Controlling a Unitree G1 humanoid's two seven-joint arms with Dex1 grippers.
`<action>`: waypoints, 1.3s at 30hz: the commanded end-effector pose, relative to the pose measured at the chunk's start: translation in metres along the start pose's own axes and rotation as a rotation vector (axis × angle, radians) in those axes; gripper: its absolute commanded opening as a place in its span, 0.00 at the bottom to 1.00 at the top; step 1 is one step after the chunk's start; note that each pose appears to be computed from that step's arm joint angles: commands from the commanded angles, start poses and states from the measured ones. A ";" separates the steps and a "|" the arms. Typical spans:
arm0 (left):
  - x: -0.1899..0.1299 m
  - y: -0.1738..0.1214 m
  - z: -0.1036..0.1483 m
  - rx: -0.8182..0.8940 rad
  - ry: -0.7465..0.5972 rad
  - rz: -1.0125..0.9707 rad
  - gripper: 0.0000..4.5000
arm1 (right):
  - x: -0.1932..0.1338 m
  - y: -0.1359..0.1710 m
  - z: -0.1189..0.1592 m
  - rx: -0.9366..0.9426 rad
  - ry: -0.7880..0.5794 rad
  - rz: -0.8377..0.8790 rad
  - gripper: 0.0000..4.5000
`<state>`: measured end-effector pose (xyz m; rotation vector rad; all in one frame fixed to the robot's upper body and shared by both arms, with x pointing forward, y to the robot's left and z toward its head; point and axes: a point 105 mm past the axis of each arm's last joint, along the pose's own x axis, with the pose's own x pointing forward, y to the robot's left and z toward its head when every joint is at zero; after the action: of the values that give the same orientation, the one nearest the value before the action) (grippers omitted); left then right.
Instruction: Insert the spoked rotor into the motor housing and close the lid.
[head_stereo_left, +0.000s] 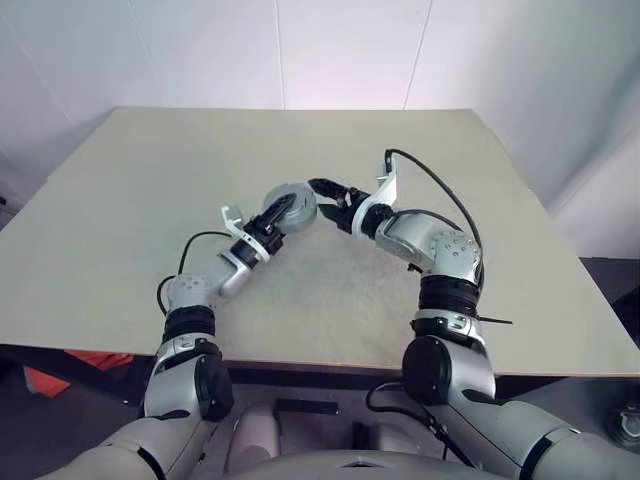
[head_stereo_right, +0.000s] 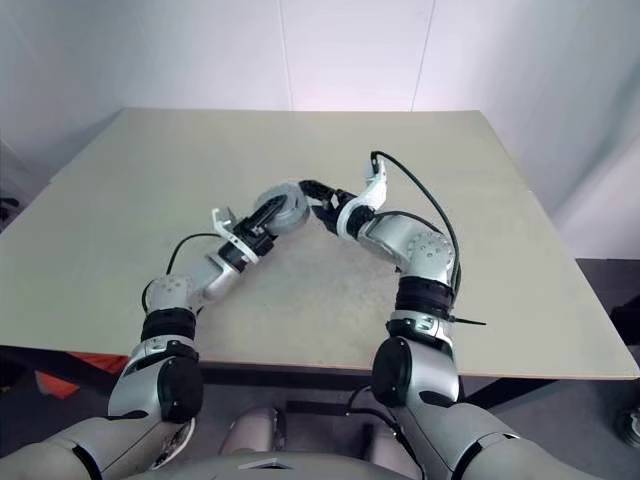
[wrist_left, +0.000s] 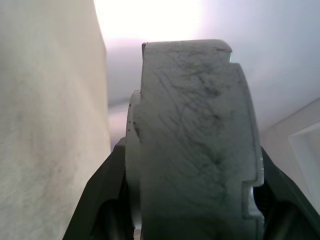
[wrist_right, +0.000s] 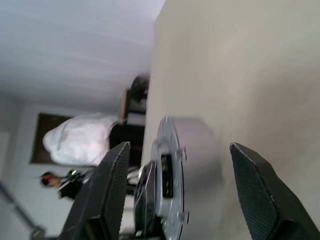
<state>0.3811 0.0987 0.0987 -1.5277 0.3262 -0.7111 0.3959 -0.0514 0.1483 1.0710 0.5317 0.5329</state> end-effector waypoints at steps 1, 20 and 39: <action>-0.005 -0.017 0.035 0.099 -0.137 -0.028 0.49 | -0.001 0.000 0.017 -0.046 -0.091 -0.021 0.76; -0.089 0.028 0.157 0.299 -0.805 0.500 0.64 | 0.002 -0.019 0.013 -0.056 -0.071 -0.083 0.76; -0.108 -0.049 0.213 0.624 -0.969 0.446 0.97 | 0.006 -0.024 0.006 -0.181 -0.043 -0.095 0.76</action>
<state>0.4109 0.3396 0.1021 -1.0570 -0.1961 0.3749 0.4035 -0.0603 0.1079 0.9158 0.5795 0.4255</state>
